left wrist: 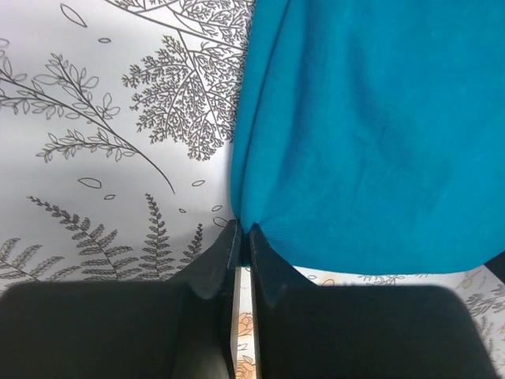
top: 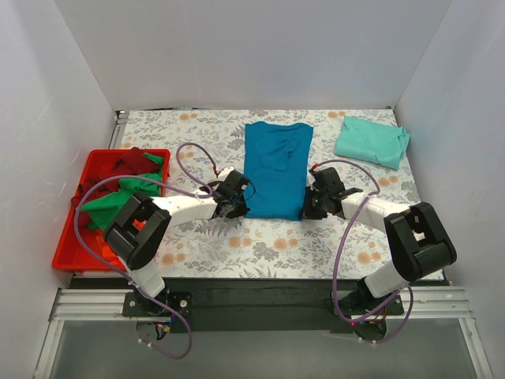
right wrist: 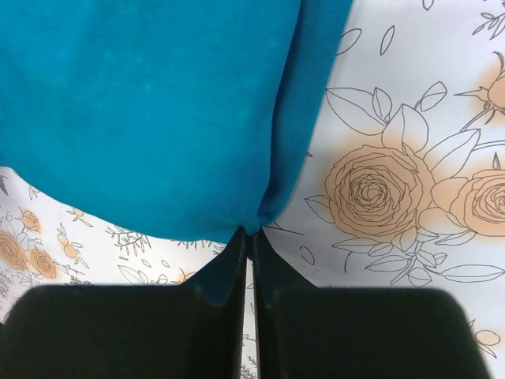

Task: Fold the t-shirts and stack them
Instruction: Fold the tshirt

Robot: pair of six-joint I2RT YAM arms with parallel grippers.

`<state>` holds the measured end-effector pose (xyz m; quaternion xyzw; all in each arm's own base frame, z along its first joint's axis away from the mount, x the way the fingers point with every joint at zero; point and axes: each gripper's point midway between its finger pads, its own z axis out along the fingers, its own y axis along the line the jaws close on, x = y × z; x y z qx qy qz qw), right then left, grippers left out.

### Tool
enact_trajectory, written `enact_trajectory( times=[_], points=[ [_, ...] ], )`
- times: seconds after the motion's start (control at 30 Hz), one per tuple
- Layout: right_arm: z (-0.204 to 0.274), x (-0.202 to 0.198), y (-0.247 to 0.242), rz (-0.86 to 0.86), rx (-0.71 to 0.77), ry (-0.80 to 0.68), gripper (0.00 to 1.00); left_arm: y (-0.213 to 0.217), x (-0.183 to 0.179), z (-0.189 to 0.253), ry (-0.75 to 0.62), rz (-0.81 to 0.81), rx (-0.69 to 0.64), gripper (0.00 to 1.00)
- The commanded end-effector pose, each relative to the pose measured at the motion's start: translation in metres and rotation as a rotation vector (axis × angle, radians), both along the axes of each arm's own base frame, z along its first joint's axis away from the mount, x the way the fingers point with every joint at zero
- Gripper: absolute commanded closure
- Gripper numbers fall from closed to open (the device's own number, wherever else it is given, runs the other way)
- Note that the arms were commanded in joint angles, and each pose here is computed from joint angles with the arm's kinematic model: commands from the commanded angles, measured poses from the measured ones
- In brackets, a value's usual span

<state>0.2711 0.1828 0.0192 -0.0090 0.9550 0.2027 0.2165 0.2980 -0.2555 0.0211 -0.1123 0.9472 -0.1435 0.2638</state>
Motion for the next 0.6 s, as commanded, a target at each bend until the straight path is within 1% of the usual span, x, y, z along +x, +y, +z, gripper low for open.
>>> enact_trajectory(
  times=[0.0, 0.07, 0.2, 0.33, 0.4, 0.47, 0.5, 0.57],
  points=[
    [-0.017, -0.018, -0.011, -0.006, -0.045, 0.068, 0.95, 0.005, -0.013, -0.015, 0.04, -0.004, 0.047, 1.0],
    [-0.014, -0.016, -0.009, 0.007, -0.04, 0.058, 0.99, 0.003, -0.015, -0.017, 0.046, -0.012, 0.049, 1.0],
    [-0.001, -0.013, -0.006, 0.019, -0.019, 0.026, 0.99, -0.001, -0.012, -0.002, 0.009, -0.02, 0.03, 1.0],
    [0.02, -0.014, -0.01, 0.008, -0.021, -0.011, 0.99, -0.005, -0.007, 0.04, -0.084, -0.027, -0.025, 1.0],
    [0.039, -0.01, -0.013, -0.005, -0.022, -0.063, 0.99, -0.007, -0.008, 0.053, -0.099, -0.038, -0.041, 1.0],
    [0.05, -0.012, -0.016, -0.011, -0.022, -0.084, 0.99, -0.012, -0.007, 0.073, -0.131, -0.049, -0.074, 1.0],
    [0.065, -0.011, -0.016, -0.012, -0.006, -0.122, 0.99, -0.012, -0.009, 0.077, -0.13, -0.051, -0.078, 1.0],
    [0.08, -0.015, -0.018, -0.009, 0.001, -0.145, 0.99, -0.015, -0.014, 0.091, -0.147, -0.059, -0.103, 1.0]
  ],
)
